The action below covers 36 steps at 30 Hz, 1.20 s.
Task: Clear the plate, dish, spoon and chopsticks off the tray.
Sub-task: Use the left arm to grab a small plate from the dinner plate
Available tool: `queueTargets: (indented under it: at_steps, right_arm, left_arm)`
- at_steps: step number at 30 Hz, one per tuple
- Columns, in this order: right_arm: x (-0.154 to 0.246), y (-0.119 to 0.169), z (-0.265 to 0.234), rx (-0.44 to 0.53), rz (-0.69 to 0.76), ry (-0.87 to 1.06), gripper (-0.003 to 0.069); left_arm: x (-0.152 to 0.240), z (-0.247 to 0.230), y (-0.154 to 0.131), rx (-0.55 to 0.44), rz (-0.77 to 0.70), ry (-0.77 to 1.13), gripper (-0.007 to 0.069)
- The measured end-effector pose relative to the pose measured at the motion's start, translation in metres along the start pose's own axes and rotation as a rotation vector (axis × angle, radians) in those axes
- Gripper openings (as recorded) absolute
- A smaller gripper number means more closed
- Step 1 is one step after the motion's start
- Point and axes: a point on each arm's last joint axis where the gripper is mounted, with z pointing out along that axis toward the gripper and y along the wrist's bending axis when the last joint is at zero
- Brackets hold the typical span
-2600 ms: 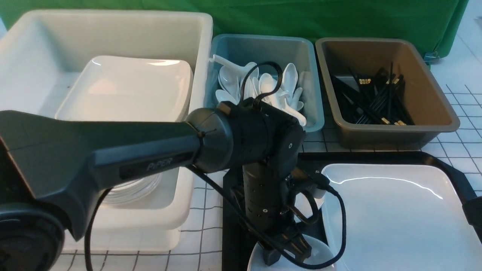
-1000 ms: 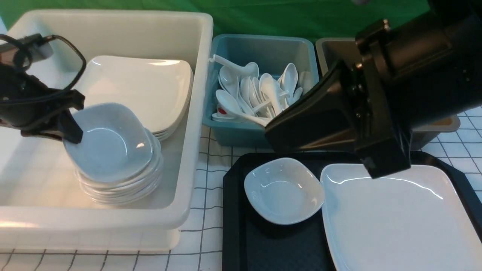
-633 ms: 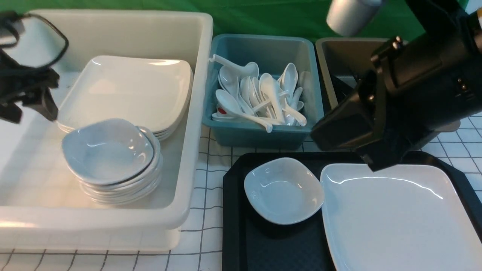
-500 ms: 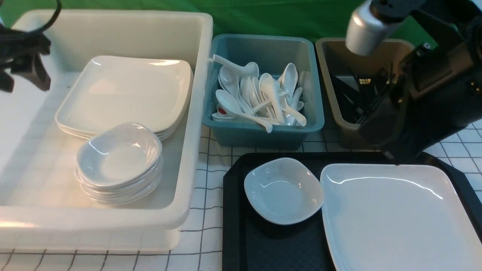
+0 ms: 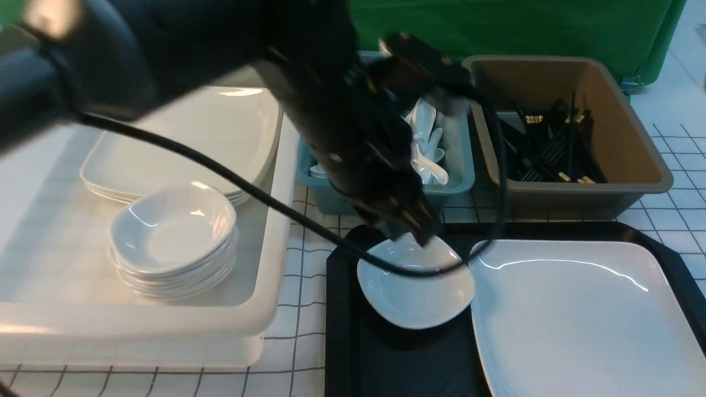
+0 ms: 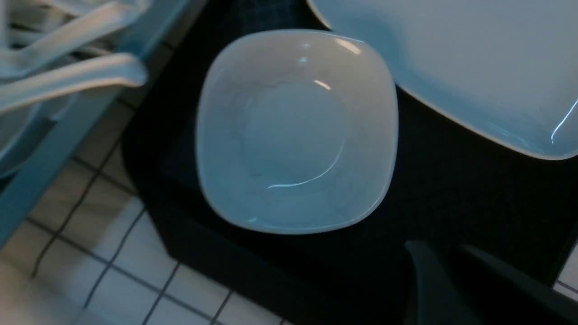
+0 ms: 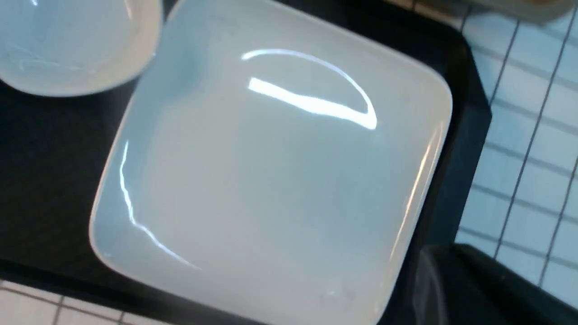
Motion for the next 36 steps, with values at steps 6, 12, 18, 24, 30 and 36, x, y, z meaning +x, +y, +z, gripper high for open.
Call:
queueTargets:
  at_steps: [6,12,18,24,30,36]
  right_arm:
    - [0.021,0.016,-0.004,-0.198,-0.025,-0.072,0.0001]
    - [0.025,0.025,-0.007,-0.265,-0.067,-0.133,0.0001]
    - [0.022,0.023,-0.007,-0.252,-0.067,-0.165,0.0001]
    - [0.022,0.023,-0.007,-0.250,-0.075,-0.171,0.0001]
    - [0.021,0.024,-0.008,-0.256,-0.074,-0.176,0.0001]
    - [0.020,0.026,-0.008,-0.276,-0.091,-0.190,0.0001]
  left_arm:
    - [-0.005,0.073,-0.024,-0.020,0.094,0.150,0.0374]
    - [-0.007,0.106,-0.022,-0.040,0.126,0.151,0.0584]
    - [-0.007,0.124,-0.016,-0.082,0.198,0.164,0.0605]
    - [0.000,0.150,-0.012,-0.085,0.208,0.220,0.0507]
    - [-0.001,0.155,-0.012,-0.082,0.202,0.217,0.0353]
    - [-0.005,0.144,-0.015,-0.093,0.181,0.209,0.0176]
